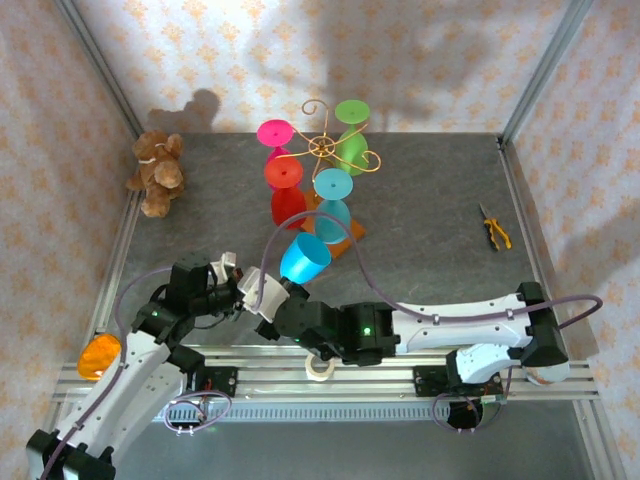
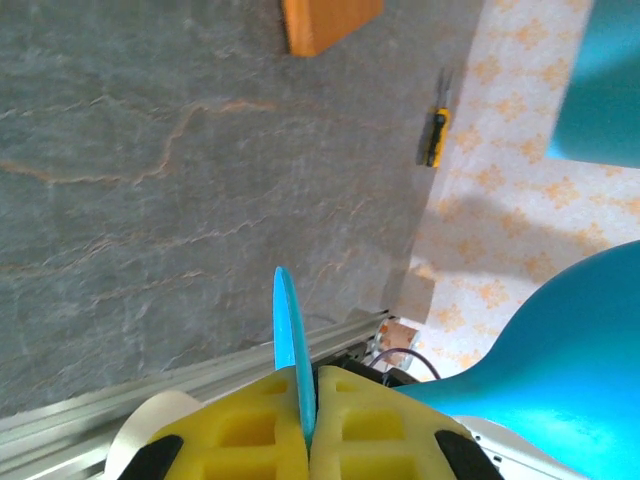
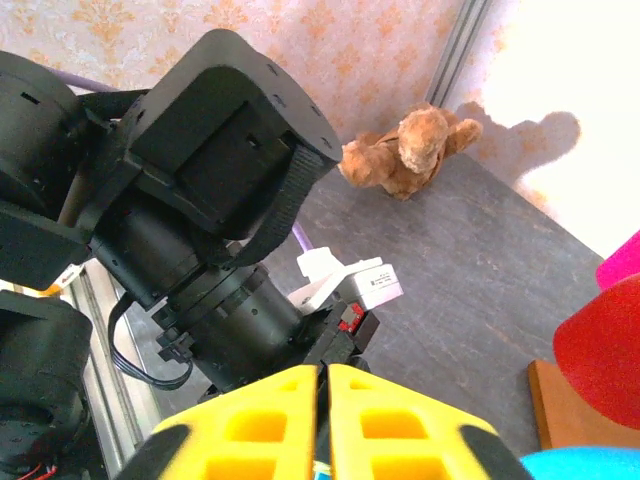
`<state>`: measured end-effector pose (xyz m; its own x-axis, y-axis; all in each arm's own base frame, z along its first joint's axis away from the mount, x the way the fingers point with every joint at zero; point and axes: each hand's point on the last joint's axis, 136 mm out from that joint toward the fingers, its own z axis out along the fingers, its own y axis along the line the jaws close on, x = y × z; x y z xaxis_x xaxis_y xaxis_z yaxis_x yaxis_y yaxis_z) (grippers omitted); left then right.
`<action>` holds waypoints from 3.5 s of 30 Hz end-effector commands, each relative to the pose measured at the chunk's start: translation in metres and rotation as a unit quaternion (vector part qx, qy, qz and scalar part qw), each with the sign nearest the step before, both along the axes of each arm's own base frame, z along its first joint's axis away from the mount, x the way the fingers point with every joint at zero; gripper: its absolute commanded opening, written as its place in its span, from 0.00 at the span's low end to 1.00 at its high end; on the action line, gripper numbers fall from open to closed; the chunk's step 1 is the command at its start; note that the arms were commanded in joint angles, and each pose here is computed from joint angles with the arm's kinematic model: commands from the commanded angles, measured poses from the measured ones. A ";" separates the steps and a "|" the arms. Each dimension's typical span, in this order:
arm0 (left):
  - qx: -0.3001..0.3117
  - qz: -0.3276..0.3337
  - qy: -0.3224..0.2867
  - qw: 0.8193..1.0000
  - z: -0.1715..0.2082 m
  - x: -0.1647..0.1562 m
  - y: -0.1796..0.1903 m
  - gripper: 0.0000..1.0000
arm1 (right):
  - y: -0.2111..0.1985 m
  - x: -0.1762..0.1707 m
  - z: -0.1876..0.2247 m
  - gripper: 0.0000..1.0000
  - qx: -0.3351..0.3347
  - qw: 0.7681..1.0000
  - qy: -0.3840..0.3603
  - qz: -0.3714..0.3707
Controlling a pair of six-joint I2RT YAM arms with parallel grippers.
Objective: Take the wine glass off the wine glass rack
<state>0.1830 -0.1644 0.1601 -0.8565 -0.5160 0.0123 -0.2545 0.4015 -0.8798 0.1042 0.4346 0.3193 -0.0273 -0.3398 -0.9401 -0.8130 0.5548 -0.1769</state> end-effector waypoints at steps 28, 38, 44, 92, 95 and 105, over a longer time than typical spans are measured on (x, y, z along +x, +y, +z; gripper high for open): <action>-0.052 0.030 -0.200 0.978 0.027 0.016 0.004 0.00 | -0.090 0.048 0.047 0.66 0.021 0.950 0.298 -0.090; -0.054 0.043 -0.204 0.977 0.029 0.015 0.008 0.00 | -0.062 0.037 0.035 0.67 -0.005 0.945 0.324 -0.034; -0.054 0.045 -0.207 0.976 0.030 0.015 0.009 0.00 | -0.050 0.039 0.017 0.63 -0.034 0.941 0.335 -0.036; 0.197 0.073 -0.195 0.958 0.026 0.022 0.058 0.58 | -0.146 0.044 -0.091 0.00 -0.097 0.893 0.384 -0.213; 0.204 0.065 -0.197 0.957 0.028 0.030 0.055 0.58 | -0.171 0.053 -0.101 0.00 -0.092 0.879 0.396 -0.249; 0.223 0.045 -0.198 0.953 0.028 0.051 0.047 0.55 | -0.233 0.104 -0.115 0.00 -0.072 0.845 0.405 -0.343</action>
<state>0.2214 -0.1168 0.1662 -0.7437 -0.4818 -0.4634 -0.0551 0.7350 -0.6758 0.1984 0.2174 0.2082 -0.8769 -0.1045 -0.4692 -0.2282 0.9495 0.2152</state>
